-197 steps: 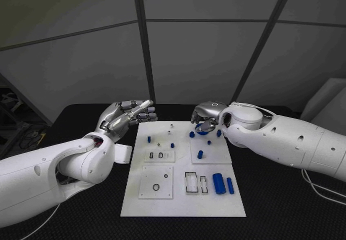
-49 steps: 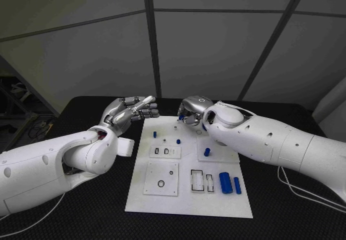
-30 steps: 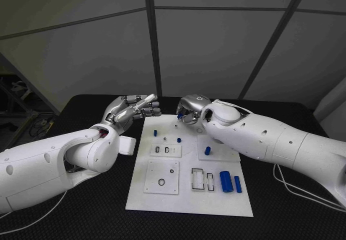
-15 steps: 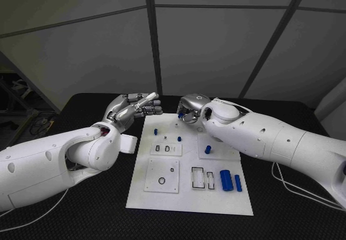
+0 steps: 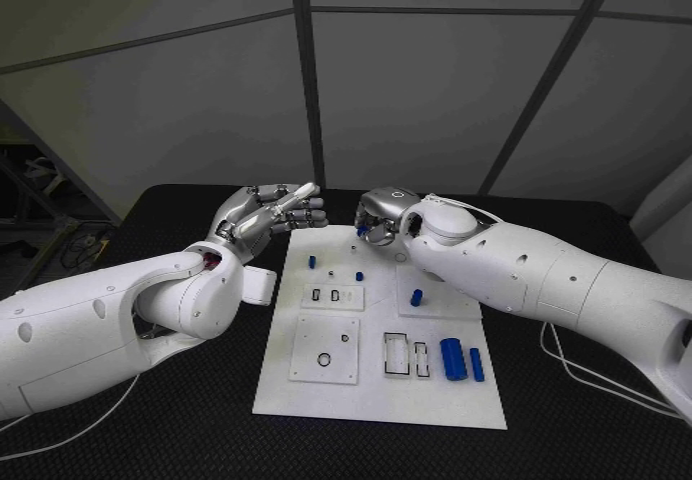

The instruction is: Assemble the parts on the task board

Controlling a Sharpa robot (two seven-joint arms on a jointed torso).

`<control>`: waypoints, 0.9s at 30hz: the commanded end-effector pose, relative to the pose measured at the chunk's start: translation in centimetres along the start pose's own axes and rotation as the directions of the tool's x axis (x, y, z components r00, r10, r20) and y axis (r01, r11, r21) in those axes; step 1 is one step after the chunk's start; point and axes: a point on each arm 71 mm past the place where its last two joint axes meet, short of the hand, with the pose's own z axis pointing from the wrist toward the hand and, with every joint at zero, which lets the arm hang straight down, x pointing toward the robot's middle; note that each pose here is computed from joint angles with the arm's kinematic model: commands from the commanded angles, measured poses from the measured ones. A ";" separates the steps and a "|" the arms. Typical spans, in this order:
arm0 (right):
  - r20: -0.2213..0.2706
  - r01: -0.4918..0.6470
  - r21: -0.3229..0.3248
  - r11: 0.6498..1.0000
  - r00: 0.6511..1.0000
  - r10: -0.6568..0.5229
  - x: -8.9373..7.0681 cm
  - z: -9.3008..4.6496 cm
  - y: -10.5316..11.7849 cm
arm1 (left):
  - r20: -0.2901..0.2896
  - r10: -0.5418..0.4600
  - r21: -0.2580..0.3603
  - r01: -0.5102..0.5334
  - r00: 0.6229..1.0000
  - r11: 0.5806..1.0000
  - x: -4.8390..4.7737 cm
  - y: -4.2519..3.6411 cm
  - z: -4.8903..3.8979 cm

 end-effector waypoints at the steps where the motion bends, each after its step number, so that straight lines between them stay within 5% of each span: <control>1: -0.014 0.003 -0.007 1.000 1.000 -0.003 0.0 0.1 0.2 | -0.018 -0.005 0.008 0.005 1.000 1.000 0.26 -0.16 0.06; 27: -0.046 -0.006 -0.012 1.000 0.999 0.006 0.3 0.3 0.3 | -0.023 -0.007 0.003 0.007 1.000 1.000 0.32 -0.14 0.12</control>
